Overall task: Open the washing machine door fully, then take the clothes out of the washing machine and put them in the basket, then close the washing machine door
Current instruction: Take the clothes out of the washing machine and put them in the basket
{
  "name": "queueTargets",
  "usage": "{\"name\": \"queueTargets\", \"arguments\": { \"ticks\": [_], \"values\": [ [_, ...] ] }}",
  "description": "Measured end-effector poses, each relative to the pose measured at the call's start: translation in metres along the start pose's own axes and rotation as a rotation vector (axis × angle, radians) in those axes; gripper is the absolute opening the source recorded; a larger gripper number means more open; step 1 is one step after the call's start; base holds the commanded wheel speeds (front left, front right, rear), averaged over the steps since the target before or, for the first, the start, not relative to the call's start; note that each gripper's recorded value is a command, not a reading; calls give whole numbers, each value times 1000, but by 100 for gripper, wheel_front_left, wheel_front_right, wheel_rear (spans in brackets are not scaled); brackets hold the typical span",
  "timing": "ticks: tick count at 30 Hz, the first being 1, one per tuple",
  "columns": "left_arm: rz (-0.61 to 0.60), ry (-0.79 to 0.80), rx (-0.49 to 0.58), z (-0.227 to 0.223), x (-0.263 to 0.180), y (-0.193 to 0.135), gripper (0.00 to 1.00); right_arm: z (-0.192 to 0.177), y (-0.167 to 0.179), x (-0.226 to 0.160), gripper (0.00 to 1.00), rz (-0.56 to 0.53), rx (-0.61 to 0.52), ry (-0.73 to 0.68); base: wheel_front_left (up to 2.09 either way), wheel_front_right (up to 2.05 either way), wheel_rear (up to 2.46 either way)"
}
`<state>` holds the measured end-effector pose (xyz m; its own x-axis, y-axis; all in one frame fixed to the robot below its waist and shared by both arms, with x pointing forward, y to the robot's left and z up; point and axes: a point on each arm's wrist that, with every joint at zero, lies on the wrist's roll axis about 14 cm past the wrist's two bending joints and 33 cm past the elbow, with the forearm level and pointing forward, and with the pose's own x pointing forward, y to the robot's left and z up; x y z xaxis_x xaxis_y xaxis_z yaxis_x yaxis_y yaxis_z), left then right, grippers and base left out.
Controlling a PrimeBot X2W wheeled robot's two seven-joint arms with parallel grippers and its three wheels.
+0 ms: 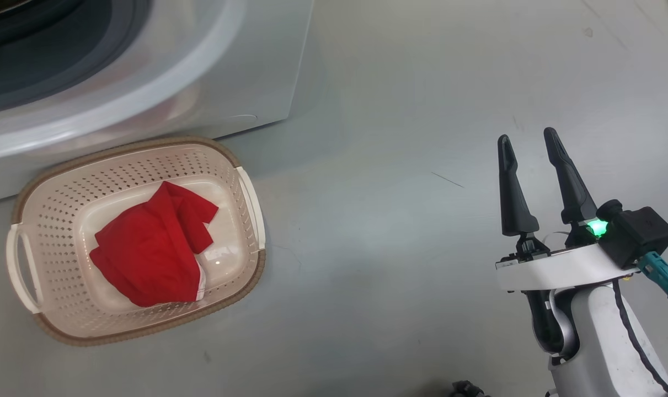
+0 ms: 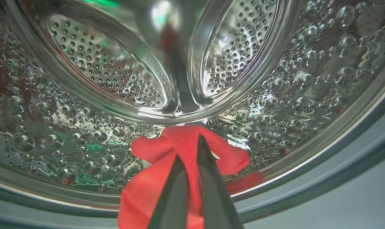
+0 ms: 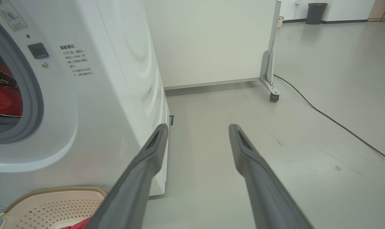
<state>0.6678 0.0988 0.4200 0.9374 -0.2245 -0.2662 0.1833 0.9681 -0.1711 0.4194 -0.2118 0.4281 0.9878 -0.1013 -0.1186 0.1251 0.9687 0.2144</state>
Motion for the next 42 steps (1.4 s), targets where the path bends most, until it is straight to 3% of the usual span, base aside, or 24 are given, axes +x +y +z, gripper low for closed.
{"name": "queueTargets", "arguments": {
  "ticks": [16,35,42],
  "values": [
    [14,-346,-111,41,-78,-6,0,8,22,-4,100,79,-16,-24,0,0,0],
    [5,-558,-83,98,-181,-23,0,23,57,-24,100,190,-3,-59,0,0,0],
    [19,-555,-73,90,-207,-22,0,27,70,-26,100,230,6,-74,0,0,0]
  ]
}}
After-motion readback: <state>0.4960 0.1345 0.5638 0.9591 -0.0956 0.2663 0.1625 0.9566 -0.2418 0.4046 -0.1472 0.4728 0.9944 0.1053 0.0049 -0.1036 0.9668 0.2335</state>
